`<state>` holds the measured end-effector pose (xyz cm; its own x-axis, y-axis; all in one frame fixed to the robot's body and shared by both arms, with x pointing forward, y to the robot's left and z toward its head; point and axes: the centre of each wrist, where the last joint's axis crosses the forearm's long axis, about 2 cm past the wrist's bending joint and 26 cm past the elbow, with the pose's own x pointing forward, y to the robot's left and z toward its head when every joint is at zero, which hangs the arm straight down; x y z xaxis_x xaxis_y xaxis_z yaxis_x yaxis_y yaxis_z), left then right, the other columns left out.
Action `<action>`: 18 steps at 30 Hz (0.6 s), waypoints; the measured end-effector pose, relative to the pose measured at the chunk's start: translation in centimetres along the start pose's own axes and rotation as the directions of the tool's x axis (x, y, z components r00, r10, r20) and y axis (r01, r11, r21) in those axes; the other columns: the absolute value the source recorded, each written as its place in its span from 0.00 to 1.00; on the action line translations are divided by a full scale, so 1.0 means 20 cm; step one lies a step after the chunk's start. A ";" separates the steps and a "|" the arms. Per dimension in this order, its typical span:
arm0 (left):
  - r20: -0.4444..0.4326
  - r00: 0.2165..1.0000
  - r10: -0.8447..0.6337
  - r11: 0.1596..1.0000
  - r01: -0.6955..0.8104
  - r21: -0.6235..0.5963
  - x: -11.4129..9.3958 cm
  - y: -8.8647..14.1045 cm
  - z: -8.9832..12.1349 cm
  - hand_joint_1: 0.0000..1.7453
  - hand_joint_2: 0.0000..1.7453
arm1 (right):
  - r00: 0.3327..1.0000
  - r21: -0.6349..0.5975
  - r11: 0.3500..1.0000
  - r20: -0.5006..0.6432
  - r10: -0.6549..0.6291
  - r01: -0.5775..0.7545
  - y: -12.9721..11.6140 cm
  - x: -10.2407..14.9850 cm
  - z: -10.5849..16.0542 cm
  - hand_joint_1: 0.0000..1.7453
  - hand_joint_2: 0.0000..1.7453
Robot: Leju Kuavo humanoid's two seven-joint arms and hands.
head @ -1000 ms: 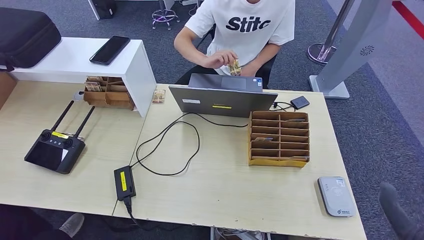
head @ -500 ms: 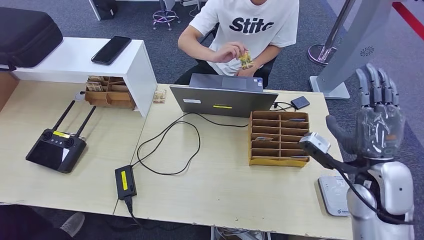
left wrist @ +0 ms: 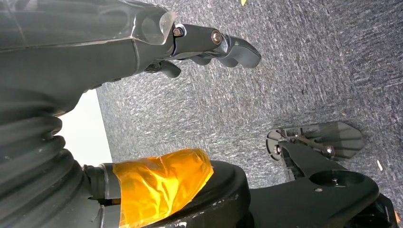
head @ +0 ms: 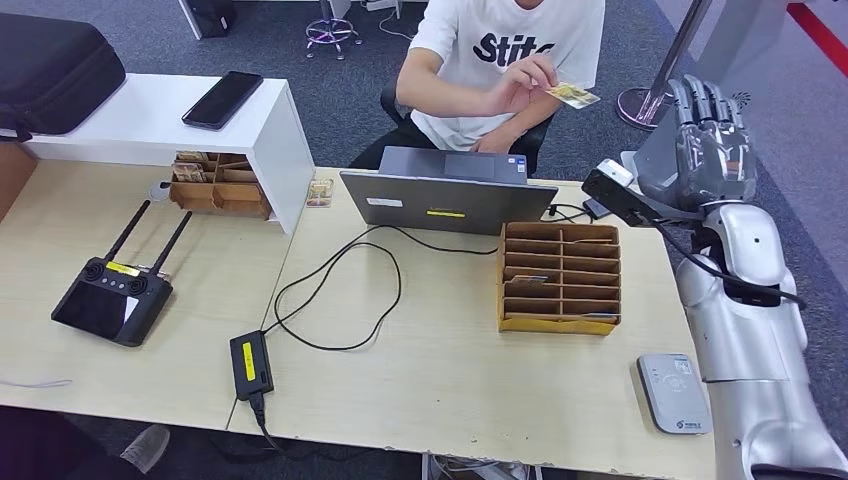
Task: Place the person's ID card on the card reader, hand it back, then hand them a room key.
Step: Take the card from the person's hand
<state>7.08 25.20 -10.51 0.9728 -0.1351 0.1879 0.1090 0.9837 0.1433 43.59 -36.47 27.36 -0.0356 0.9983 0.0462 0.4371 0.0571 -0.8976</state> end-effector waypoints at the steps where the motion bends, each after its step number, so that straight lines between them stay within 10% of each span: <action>1: 0.000 1.000 0.000 1.000 0.000 0.000 0.00 0.00 0.00 0.00 1.00 | 1.000 0.009 1.000 -0.003 -0.002 0.002 0.01 0.00 0.00 0.00 1.00; 12: -0.003 1.000 -0.005 1.000 0.005 0.001 0.00 0.00 0.00 0.00 1.00 | 1.000 0.060 0.998 -0.013 -0.025 0.026 0.09 0.00 0.03 0.00 1.00; 16: -0.003 1.000 -0.006 1.000 0.006 0.002 0.00 0.00 0.00 0.00 1.00 | 0.999 0.052 0.997 -0.004 -0.051 0.052 0.09 0.01 0.04 0.97 1.00; 18: -0.002 1.000 -0.006 1.000 0.006 0.003 0.00 0.00 0.00 0.00 1.00 | 0.998 0.047 0.997 0.004 -0.064 0.064 0.09 0.01 0.04 1.00 1.00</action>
<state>7.16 25.27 -10.50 0.9726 -0.1412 0.1849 0.1146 0.9825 0.1470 43.61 -36.09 25.43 -0.0671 0.9925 0.1021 0.3916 0.1203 -0.9122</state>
